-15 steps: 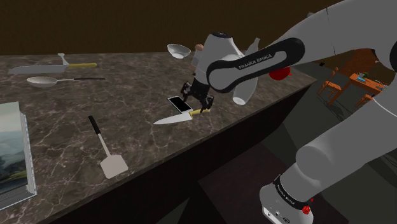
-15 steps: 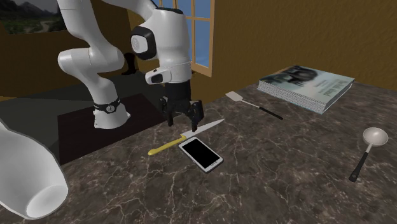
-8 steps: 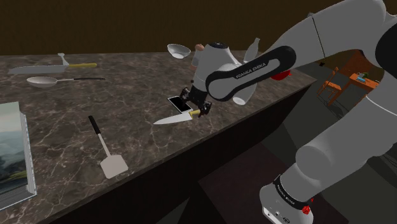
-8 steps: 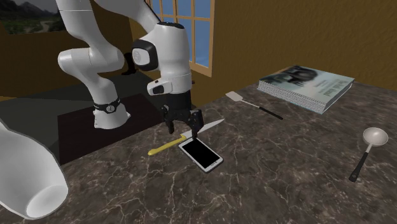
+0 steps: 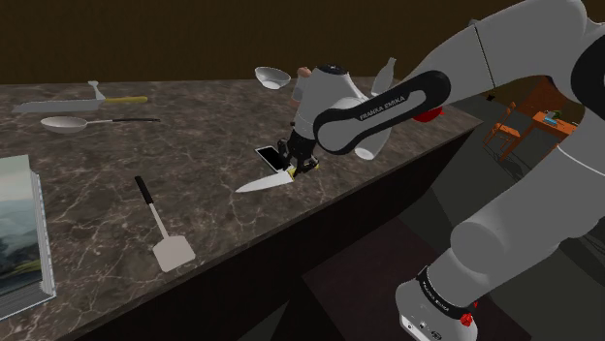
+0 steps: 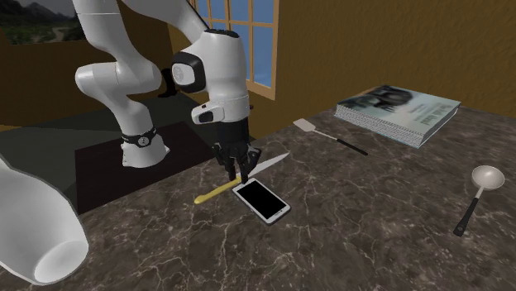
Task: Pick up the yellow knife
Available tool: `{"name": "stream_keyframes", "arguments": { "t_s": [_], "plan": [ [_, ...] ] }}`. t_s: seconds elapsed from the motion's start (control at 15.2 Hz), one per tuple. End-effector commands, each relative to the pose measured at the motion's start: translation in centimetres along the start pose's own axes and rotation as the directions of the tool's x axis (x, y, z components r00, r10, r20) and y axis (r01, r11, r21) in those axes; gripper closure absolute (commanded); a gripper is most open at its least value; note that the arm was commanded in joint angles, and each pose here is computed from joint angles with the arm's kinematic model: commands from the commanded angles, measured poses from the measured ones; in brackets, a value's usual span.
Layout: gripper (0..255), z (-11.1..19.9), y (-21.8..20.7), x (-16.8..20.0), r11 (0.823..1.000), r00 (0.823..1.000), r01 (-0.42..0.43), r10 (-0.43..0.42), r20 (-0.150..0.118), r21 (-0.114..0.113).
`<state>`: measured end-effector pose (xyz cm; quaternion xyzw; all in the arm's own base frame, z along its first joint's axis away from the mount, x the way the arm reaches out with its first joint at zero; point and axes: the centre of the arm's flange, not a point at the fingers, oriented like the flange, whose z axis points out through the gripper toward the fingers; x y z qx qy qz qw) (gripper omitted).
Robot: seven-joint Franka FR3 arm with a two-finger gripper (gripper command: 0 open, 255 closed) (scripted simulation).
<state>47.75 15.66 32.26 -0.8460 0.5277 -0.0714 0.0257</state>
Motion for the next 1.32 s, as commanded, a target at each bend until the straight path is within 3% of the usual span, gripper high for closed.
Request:
{"name": "stream_keyframes", "arguments": {
  "t_s": [0.0, 1.25],
  "plan": [
    [255, 0.2, 0.1, 0.0, 1.0, 1.0, 0.001, -0.001, 0.002, -0.005],
    [255, -7.7, -0.8, 0.6, 1.0, 1.0, 0.001, -0.001, 0.002, -0.005]
  ]
}}
